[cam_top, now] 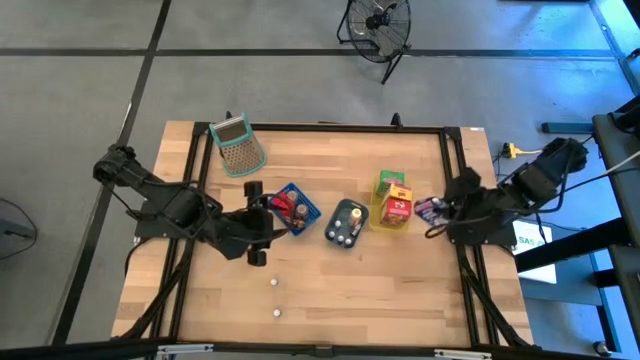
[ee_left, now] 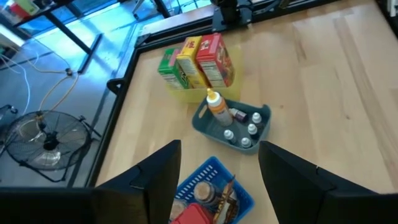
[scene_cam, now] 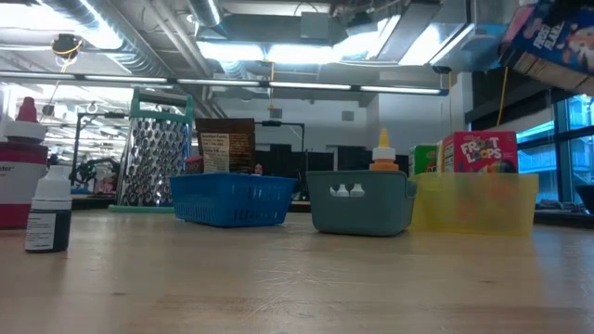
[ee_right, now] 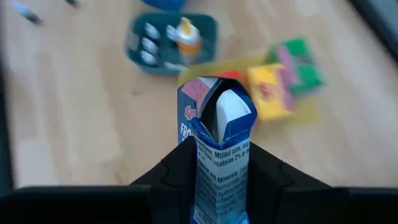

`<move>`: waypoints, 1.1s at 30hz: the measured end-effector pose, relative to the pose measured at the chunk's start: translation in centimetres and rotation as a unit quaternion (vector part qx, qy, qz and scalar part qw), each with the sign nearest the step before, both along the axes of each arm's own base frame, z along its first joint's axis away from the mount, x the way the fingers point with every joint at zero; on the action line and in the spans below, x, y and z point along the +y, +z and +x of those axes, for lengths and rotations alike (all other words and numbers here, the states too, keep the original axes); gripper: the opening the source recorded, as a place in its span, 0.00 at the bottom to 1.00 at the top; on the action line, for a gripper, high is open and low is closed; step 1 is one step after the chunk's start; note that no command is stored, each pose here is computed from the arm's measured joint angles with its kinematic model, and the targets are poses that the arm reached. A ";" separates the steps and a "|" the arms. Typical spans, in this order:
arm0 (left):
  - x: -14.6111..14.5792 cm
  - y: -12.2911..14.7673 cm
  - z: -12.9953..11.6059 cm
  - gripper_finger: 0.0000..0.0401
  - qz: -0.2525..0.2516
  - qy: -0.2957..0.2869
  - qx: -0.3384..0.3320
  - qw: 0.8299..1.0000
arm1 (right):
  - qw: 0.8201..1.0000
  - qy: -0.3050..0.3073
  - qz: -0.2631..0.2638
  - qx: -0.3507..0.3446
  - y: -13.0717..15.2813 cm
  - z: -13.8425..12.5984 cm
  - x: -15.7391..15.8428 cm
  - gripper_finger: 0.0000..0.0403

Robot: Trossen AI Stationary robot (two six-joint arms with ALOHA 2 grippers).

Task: Pick & Place Kitchen Items
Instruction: Put the blue cereal box into the yellow bin

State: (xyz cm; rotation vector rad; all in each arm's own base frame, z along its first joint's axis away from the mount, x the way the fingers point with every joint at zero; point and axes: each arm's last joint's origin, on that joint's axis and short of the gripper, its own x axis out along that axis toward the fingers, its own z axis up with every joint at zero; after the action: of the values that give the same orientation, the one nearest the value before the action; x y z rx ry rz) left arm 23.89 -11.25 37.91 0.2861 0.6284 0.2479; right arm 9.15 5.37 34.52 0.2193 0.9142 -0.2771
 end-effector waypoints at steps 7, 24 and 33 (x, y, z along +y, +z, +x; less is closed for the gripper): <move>1.0 0.0 0.4 0.53 0.001 0.020 0.002 1.000 | 0.991 0.096 0.012 -0.097 -5.2 1.9 1.6 0.26; 1.3 -0.1 0.6 0.52 -0.009 0.020 0.007 1.000 | 0.968 0.038 -0.136 -0.206 -11.6 4.3 1.7 0.26; 1.3 -0.1 0.6 0.52 -0.010 0.021 0.006 1.000 | 0.968 0.028 -0.143 -0.203 -11.7 4.4 1.5 0.26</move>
State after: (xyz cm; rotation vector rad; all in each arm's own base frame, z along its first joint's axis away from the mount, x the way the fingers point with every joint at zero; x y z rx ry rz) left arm 24.45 -9.95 37.82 0.2552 0.6498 0.2789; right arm 13.58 6.89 22.80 -0.0195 0.4662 -0.2949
